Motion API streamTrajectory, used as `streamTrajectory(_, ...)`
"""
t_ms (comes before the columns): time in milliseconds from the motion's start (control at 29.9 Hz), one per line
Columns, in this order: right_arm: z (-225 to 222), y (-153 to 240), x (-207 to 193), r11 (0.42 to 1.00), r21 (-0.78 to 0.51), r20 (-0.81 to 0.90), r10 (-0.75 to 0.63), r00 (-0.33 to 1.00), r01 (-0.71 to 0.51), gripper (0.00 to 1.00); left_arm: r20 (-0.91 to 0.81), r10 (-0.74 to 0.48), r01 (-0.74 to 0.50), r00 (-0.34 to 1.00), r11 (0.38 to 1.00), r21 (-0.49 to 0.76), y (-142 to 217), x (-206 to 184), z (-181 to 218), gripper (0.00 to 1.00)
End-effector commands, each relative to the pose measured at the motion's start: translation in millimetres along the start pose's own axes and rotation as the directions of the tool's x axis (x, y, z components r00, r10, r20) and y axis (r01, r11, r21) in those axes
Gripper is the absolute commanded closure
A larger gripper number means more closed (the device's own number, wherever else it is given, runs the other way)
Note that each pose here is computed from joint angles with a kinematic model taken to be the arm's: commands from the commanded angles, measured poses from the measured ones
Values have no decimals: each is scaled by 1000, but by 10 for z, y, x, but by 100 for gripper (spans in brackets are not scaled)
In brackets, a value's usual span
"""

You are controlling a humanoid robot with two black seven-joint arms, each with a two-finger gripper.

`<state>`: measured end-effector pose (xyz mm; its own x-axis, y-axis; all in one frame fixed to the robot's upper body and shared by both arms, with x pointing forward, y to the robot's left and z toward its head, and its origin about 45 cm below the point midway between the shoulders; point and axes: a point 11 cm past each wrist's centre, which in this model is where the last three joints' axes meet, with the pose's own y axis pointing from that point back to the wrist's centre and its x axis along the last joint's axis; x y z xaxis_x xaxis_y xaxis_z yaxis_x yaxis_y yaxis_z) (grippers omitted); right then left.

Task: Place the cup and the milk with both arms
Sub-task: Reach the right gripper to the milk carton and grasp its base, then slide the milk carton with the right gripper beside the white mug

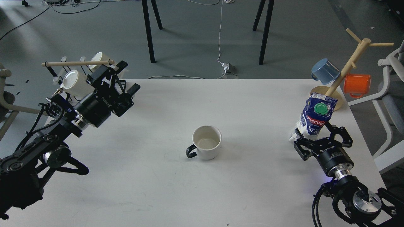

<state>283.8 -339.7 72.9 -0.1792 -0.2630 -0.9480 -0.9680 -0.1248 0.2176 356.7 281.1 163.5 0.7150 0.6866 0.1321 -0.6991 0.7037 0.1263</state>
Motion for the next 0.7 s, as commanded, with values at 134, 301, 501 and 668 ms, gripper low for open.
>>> streamTrajectory(134, 65, -44, 52, 1000, 6, 12, 11, 1000, -12, 3, -2, 5, -5, 1000, 1000, 2, 8, 13, -8, 6)
streamTrajectory(301, 84, -43, 57, 1000, 6, 17, 12, 1000, -12, 7, -1, 6, -6, 1000, 1000, 4, 14, 20, -12, 6)
streamTrajectory(501, 100, -29, 75, 1000, 0, 15, 17, 1000, -17, 40, -1, 6, -6, 1000, 1000, 4, 14, 20, -12, 6)
streamTrajectory(668, 98, -25, 78, 1000, 1, 14, 17, 1000, -18, 52, 0, 7, -7, 1000, 1000, 6, 17, 22, -16, 6)
